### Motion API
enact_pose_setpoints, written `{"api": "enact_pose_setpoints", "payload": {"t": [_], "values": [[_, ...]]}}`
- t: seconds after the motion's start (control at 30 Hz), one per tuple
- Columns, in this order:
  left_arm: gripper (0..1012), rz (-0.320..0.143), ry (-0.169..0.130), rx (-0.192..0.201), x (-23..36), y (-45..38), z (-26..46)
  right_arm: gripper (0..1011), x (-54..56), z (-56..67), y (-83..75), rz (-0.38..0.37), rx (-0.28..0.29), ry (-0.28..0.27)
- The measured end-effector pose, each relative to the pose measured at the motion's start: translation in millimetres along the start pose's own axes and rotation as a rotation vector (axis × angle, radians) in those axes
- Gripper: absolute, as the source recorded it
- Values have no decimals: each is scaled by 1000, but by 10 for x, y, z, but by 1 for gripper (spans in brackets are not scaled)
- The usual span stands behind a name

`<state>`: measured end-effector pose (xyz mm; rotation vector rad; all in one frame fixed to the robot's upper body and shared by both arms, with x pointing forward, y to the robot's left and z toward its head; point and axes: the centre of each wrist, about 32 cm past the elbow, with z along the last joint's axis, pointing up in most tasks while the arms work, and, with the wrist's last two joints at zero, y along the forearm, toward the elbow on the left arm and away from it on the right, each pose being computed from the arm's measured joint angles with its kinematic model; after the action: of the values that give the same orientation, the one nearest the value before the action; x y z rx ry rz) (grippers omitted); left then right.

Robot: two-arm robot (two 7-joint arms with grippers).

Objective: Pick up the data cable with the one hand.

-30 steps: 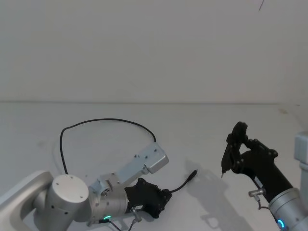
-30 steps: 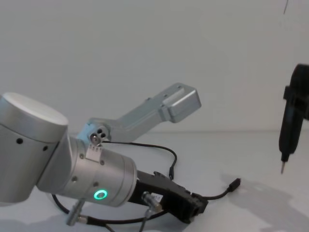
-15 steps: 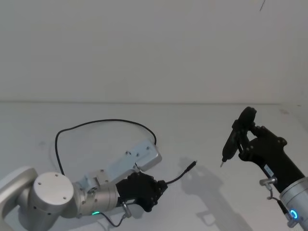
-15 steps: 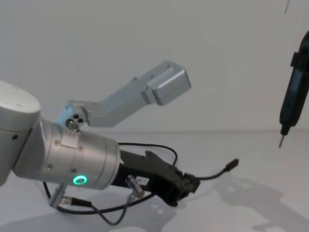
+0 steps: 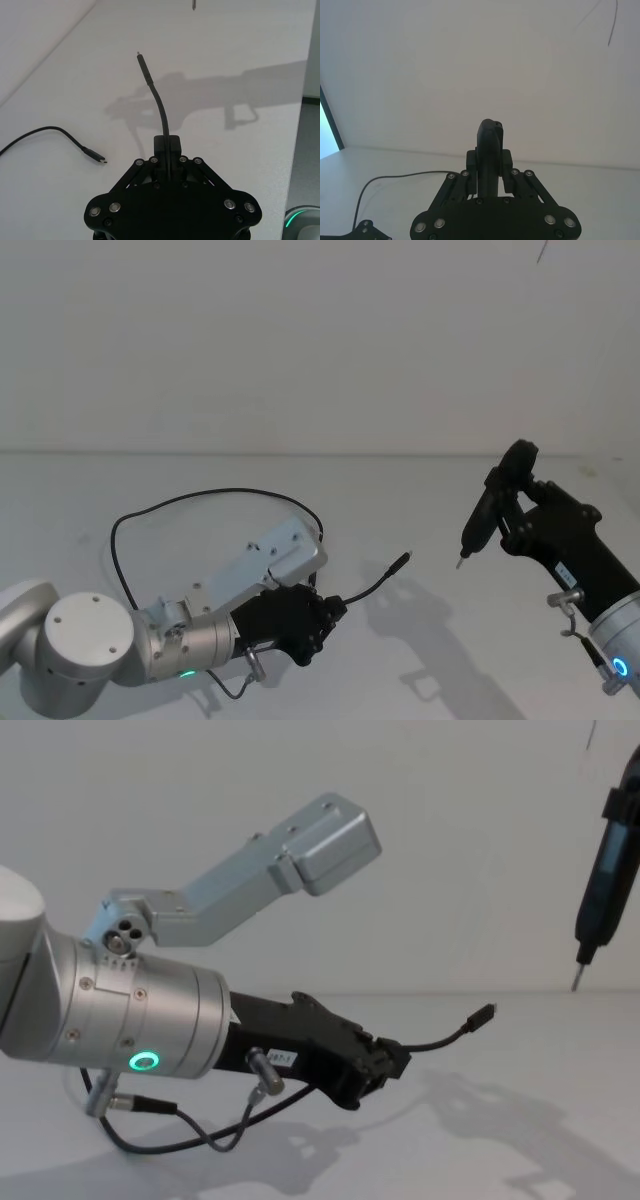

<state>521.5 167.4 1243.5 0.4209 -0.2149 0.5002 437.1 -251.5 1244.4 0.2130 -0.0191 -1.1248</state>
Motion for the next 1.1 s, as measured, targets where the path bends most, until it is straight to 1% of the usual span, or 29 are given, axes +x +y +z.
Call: {"api": "enact_pose_setpoints", "payload": {"t": [0.33,0.57,0.83,1.1], "values": [[56,6,-13,-16,3,41,23,279,28,47,84,8,51,-20],[56,8,-18,-21,4,55,31,279,51,36,154,5,72,-18],[56,9,-21,-25,6,64,37,279,74,0,241,13,74,11],[56,9,-23,-27,6,68,40,279,68,-59,326,29,65,46]]}}
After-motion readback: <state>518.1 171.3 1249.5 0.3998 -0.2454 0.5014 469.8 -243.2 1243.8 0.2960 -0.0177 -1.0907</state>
